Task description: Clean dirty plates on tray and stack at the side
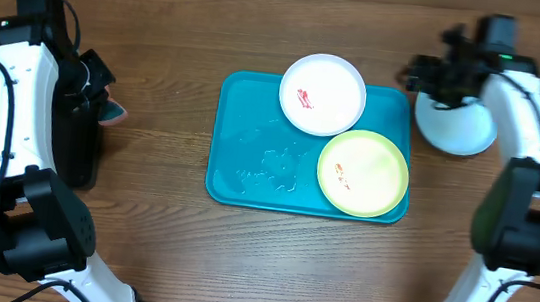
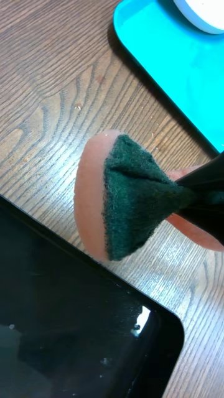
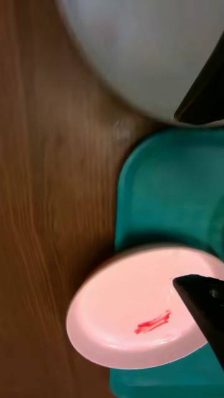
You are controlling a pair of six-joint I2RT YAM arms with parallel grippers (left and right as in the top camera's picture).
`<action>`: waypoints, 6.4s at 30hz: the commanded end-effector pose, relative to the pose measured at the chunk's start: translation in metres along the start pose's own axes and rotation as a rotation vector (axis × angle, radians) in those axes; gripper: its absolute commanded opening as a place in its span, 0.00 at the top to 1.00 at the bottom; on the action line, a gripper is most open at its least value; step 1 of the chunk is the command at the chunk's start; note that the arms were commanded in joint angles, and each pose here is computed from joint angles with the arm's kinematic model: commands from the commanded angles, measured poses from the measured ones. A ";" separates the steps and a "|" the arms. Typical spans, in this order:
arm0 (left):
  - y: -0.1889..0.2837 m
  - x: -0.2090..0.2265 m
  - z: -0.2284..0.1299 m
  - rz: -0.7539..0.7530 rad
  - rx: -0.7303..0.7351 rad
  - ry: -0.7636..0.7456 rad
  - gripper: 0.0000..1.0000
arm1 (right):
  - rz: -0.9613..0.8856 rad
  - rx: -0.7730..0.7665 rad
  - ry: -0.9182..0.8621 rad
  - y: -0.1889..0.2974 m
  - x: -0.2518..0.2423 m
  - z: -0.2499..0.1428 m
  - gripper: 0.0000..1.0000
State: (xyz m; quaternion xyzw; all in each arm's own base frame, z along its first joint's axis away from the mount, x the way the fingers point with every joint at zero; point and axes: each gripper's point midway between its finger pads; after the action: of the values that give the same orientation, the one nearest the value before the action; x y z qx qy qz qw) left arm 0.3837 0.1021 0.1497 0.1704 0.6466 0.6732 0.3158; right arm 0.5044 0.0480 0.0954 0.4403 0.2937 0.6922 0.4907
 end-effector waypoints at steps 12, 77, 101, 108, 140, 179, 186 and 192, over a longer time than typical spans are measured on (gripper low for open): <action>0.001 -0.002 -0.001 -0.013 -0.001 -0.022 0.96 | -0.208 0.061 0.193 -0.078 0.032 -0.020 0.28; -0.024 -0.114 -0.111 -0.053 0.075 -0.433 0.96 | 0.016 0.464 -0.037 -0.113 0.137 -0.142 0.96; -0.054 -0.160 -0.174 -0.098 0.147 -0.572 0.96 | -0.020 0.510 -0.122 -0.108 0.134 -0.153 0.96; -0.054 -0.176 -0.184 -0.130 0.124 -0.600 0.96 | -0.017 0.500 -0.119 -0.109 0.134 -0.150 0.96; -0.150 -0.209 -0.211 -0.299 0.129 -0.482 0.96 | -0.023 0.488 -0.114 -0.110 0.133 -0.148 0.96; -0.135 -0.227 -0.213 -0.255 0.061 -0.573 0.96 | -0.039 0.479 -0.109 -0.111 0.130 -0.147 0.96; -0.142 -0.189 -0.160 -0.047 -0.099 -0.522 0.96 | -0.038 0.479 -0.109 -0.111 0.130 -0.147 0.96; -0.130 -0.156 -0.121 0.173 -0.254 -0.543 0.96 | -0.039 0.480 -0.109 -0.111 0.130 -0.147 0.96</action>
State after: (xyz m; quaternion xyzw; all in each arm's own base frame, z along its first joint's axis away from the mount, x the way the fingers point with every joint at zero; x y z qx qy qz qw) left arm 0.4385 -0.1297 0.0284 0.3320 0.5049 0.6428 0.4708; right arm 0.4109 0.2236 0.0069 0.5756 0.4033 0.5976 0.3859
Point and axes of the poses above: each gripper's point midway between its finger pads, its own y axis back along the fingers, its own x axis along the line the jaws close on, z = x × y, and after that the axes turned 6 degrees about y, right-handed
